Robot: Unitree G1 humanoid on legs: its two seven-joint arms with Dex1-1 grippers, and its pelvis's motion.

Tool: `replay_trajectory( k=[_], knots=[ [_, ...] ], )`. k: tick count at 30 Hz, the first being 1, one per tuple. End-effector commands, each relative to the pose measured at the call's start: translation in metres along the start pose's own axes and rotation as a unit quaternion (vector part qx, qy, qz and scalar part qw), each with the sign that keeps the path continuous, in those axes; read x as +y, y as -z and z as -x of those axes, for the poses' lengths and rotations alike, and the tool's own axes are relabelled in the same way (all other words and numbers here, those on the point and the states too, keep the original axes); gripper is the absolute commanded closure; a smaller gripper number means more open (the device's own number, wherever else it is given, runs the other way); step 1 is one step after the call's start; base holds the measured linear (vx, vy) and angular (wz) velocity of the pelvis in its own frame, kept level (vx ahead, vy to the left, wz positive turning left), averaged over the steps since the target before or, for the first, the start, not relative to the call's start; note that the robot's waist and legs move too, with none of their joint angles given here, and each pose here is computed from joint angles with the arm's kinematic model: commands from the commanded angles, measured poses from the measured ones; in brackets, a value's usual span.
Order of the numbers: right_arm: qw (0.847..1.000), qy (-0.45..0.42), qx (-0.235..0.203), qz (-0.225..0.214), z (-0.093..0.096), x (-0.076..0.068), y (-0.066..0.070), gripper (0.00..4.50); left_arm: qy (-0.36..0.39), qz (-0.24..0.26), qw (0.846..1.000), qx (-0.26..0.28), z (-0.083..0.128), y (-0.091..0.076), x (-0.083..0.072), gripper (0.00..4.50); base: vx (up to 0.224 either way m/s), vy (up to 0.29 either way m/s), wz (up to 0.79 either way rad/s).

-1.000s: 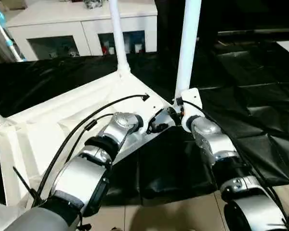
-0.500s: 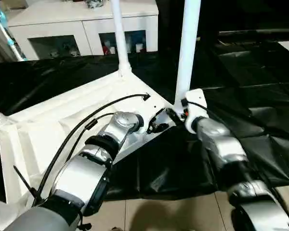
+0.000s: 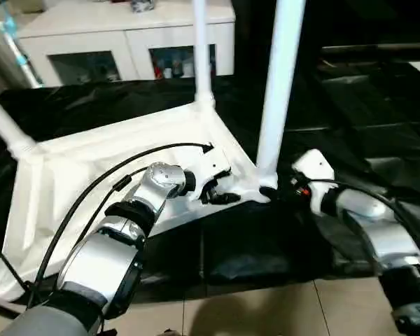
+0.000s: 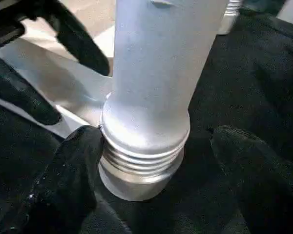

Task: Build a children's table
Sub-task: Rotate leg to tighten

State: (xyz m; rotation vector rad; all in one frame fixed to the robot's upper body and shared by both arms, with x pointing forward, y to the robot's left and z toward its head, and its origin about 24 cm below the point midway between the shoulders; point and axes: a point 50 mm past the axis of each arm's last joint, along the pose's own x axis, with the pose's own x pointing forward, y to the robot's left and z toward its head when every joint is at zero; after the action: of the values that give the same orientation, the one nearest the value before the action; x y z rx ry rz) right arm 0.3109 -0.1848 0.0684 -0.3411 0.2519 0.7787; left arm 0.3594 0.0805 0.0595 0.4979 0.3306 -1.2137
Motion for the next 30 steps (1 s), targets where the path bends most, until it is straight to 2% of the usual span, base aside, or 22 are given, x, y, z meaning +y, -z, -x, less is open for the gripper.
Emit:
replay_trajectory(
  k=[1,4,9,10,15,16,19,21,25,30],
  knots=[
    [1.0,0.006,-0.015,0.009,0.006,-0.006,-0.008,0.64,0.07,-0.013,0.997,0.028,0.0,0.012,-0.012,1.5,0.0,0.0,0.0],
    [0.999,-0.012,-0.033,0.0,0.001,0.0,-0.011,0.64,0.083,-0.012,0.996,0.026,0.003,0.013,-0.013,1.5,0.0,0.0,0.0],
    [0.999,-0.021,-0.038,-0.004,-0.002,0.002,-0.011,0.64,0.086,-0.014,0.996,0.025,0.004,0.014,-0.013,1.51,0.0,0.0,0.0],
    [0.999,-0.025,-0.04,-0.005,-0.002,0.002,-0.012,0.91,0.086,-0.013,0.996,0.026,0.005,0.014,-0.013,1.51,0.0,0.0,0.0],
    [0.997,-0.049,-0.05,-0.009,-0.002,0.006,-0.013,1.17,0.083,-0.013,0.996,0.027,0.006,0.015,-0.012,1.51,0.0,0.0,0.0],
    [0.998,-0.049,-0.049,-0.008,-0.002,0.006,-0.013,1.41,0.082,-0.012,0.996,0.028,0.006,0.015,-0.012,1.51,0.0,0.0,0.0],
    [0.998,-0.048,-0.049,-0.009,-0.002,0.006,-0.012,1.46,0.082,-0.013,0.996,0.028,0.005,0.015,-0.012,1.51,0.0,0.0,0.0],
    [0.998,-0.047,-0.049,-0.009,-0.003,0.006,-0.012,1.8,0.082,-0.013,0.996,0.029,0.005,0.015,-0.012,1.53,0.0,0.0,0.0],
    [0.997,-0.051,-0.052,-0.01,-0.004,0.008,-0.011,1.98,0.083,-0.014,0.996,0.03,0.005,0.015,-0.012,1.53,0.0,0.0,0.0],
    [0.997,-0.054,-0.05,-0.012,-0.005,0.01,-0.009,1.99,0.084,-0.014,0.996,0.033,0.005,0.016,-0.013,1.53,0.0,0.0,0.0]
  ],
)
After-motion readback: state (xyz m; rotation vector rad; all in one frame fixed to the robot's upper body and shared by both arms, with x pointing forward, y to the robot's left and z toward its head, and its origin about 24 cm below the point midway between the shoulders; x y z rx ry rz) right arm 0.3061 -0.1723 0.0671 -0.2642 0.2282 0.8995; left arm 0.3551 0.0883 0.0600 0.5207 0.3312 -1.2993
